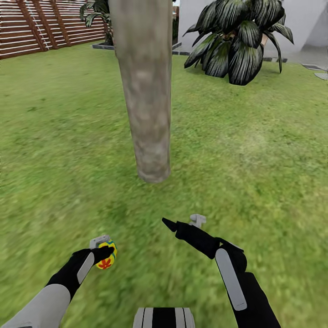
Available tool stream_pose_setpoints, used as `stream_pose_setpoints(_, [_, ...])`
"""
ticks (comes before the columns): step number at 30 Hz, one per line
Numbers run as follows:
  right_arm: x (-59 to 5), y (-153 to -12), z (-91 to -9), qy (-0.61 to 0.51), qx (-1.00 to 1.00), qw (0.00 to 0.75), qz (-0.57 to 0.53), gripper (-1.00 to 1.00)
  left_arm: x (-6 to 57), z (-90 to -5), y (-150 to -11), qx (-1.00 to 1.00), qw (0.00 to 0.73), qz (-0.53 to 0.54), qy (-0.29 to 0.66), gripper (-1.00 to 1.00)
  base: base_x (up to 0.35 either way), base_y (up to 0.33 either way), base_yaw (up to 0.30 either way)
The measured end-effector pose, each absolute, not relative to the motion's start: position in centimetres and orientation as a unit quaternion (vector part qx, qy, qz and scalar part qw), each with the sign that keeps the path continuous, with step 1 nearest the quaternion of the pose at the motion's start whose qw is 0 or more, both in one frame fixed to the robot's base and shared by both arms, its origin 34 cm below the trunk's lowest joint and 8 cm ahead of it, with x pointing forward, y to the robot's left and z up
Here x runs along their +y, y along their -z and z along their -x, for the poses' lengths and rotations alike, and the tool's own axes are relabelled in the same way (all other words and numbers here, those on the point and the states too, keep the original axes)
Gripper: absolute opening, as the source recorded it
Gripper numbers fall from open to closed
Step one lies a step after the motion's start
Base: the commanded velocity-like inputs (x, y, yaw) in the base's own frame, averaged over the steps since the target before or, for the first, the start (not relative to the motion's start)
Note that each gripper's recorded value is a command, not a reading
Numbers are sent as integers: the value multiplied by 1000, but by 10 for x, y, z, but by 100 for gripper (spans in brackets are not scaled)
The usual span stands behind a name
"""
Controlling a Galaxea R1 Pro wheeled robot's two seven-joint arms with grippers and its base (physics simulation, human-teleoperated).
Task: Take the three Easter eggs out of the wicker basket on the lawn in the garden, then place them on the lawn next to a single tree (choose any tree) so that all three eggs are next to the same tree and none are left in the basket.
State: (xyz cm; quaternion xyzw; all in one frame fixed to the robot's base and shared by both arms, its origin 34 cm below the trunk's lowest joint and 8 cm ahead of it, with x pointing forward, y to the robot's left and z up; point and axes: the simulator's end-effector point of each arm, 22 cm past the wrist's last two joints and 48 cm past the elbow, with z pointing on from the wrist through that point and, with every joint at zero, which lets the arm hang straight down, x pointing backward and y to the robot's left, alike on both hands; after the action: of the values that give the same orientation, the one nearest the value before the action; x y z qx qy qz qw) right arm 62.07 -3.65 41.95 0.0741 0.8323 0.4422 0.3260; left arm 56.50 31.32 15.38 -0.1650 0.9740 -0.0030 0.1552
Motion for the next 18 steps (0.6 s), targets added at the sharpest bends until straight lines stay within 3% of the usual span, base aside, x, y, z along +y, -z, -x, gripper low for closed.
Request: stream_pose_setpoints(18, [-37, -461, -625, -445, 820, 356, -58, 100, 313, -589, -192, 967, 191, 165, 9, 100, -123, 0, 0])
